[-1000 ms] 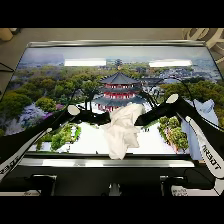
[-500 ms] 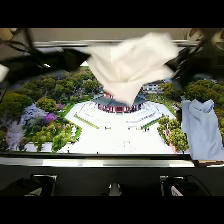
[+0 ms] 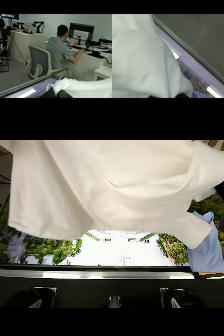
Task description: Fold the shirts.
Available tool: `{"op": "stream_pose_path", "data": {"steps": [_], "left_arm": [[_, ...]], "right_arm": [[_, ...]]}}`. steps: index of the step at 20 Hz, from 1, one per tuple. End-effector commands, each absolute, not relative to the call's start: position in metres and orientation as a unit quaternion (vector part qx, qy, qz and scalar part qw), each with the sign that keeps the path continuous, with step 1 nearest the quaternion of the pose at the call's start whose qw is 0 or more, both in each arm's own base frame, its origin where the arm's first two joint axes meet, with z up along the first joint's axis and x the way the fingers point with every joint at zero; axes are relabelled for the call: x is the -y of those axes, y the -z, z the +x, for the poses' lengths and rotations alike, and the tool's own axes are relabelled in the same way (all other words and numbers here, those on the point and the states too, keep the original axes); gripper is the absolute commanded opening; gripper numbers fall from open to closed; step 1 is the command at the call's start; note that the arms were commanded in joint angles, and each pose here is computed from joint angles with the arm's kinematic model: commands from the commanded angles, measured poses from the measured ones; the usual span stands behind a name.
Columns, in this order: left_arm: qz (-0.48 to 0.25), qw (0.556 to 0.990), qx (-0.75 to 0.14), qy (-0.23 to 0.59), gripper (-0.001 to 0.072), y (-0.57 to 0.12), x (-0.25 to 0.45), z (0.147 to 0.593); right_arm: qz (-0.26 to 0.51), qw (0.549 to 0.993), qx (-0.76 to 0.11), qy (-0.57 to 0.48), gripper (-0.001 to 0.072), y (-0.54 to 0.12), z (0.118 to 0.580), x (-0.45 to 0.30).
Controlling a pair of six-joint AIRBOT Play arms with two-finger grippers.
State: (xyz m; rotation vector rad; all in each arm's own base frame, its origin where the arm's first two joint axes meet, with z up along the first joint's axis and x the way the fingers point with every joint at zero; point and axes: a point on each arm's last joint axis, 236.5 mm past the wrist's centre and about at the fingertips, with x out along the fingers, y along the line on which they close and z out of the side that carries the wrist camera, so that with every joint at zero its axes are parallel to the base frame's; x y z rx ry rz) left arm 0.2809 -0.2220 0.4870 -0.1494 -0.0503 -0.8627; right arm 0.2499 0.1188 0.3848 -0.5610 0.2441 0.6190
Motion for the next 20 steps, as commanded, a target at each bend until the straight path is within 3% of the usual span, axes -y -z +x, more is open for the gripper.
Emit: {"op": "stream_pose_path", "data": {"steps": [1, 4, 9, 13, 14, 15, 16, 17, 18, 20], "left_arm": [[-0.040, 0.928, -0.012, 0.371, 0.0026, -0.456, 0.215, 0.323], [-0.019, 0.922, -0.124, 0.366, 0.0026, -0.370, 0.237, 0.387], [-0.032, 0.871, -0.339, 0.354, 0.0027, -0.164, 0.274, 0.480], [-0.147, 0.793, -0.483, 0.341, 0.0029, -0.049, 0.303, 0.482], [-0.169, 0.775, -0.500, 0.348, 0.0050, -0.037, 0.312, 0.478], [-0.187, 0.764, -0.508, 0.352, 0.0180, -0.032, 0.316, 0.477], [-0.197, 0.761, -0.509, 0.350, 0.0522, -0.033, 0.314, 0.478], [-0.201, 0.758, -0.514, 0.347, 0.0720, -0.038, 0.305, 0.479], [-0.200, 0.752, -0.523, 0.349, 0.0720, -0.046, 0.290, 0.478], [-0.211, 0.732, -0.555, 0.335, 0.0717, -0.059, 0.246, 0.470]], "right_arm": [[-0.223, 0.842, -0.343, -0.352, 0.0027, -0.284, 0.234, -0.113], [-0.135, 0.789, -0.454, -0.391, 0.0027, -0.199, 0.250, -0.133], [0.017, 0.781, -0.525, -0.338, 0.0027, -0.029, 0.298, -0.150], [0.128, 0.753, -0.569, -0.306, 0.0029, 0.041, 0.309, -0.166], [0.140, 0.762, -0.557, -0.297, 0.0109, 0.045, 0.321, -0.168], [0.143, 0.777, -0.537, -0.294, 0.0272, 0.042, 0.334, -0.168], [0.128, 0.791, -0.516, -0.303, 0.0403, 0.031, 0.346, -0.165], [0.102, 0.801, -0.498, -0.316, 0.0445, 0.015, 0.355, -0.158], [0.074, 0.809, -0.486, -0.323, 0.0538, -0.004, 0.363, -0.144], [0.029, 0.822, -0.484, -0.298, 0.0611, -0.036, 0.375, -0.091]]}}
